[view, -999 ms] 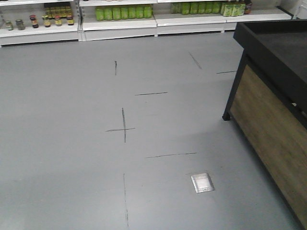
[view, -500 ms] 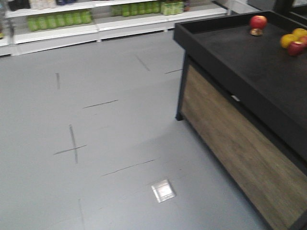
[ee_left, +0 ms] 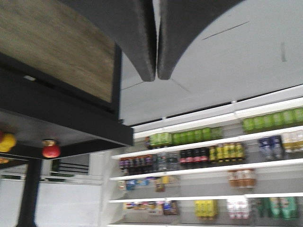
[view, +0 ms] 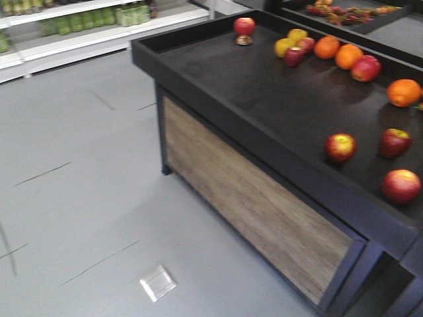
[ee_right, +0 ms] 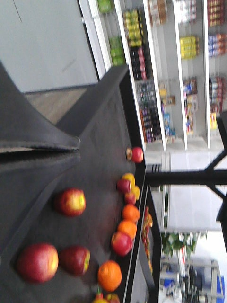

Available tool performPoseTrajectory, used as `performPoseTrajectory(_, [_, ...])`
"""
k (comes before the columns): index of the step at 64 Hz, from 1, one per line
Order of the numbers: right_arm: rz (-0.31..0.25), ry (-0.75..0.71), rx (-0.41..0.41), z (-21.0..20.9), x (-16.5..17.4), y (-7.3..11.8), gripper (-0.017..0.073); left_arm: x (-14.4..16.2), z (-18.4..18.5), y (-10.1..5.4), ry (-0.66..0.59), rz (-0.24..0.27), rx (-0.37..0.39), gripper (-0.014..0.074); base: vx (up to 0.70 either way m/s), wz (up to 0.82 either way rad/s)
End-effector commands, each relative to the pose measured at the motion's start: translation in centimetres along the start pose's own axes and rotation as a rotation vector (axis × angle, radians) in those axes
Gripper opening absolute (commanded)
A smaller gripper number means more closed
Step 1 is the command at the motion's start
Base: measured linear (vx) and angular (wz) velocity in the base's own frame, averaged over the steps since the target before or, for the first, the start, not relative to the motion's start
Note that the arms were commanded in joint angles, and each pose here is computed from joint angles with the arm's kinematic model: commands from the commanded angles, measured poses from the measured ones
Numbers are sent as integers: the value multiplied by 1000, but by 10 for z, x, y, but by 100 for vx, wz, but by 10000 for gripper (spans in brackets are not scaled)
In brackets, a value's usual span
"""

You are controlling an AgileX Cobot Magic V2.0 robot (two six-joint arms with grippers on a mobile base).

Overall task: Pick three apples into basket with both arms
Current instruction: 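Turn the base toward the fruit table holding the light-blue basket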

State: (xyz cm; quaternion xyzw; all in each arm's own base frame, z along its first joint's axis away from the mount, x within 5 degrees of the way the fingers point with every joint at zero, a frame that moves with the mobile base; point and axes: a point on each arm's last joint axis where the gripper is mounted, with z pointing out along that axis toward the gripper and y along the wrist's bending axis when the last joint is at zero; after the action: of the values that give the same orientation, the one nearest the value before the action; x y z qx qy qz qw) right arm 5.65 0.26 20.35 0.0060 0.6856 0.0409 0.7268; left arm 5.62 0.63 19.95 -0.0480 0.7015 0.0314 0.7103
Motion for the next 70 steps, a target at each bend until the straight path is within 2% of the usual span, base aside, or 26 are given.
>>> performPoseTrajectory(1, [-11,-78,-16,-1,-5,1,-5,-2,-1,0,-72,-18,1,-6,12,-54])
performPoseTrajectory(22, [-11,-78,-16,-1,-5,1,-5,-2,-1,0,-72,-18,1,-6,10,-45])
performPoseTrajectory(47, [-11,-78,-16,-1,-5,1,-5,-2,-1,0,-72,-18,3,-6,5,-23])
performPoseTrajectory(58, [-11,-78,-16,-1,-5,1,-5,2,2,-8,-10,-20,132,-6,1,-22])
performPoseTrajectory(70, [-11,-78,-16,-1,-5,1,-5,1,2,-9,-14,-21,149,-6,-1,-25])
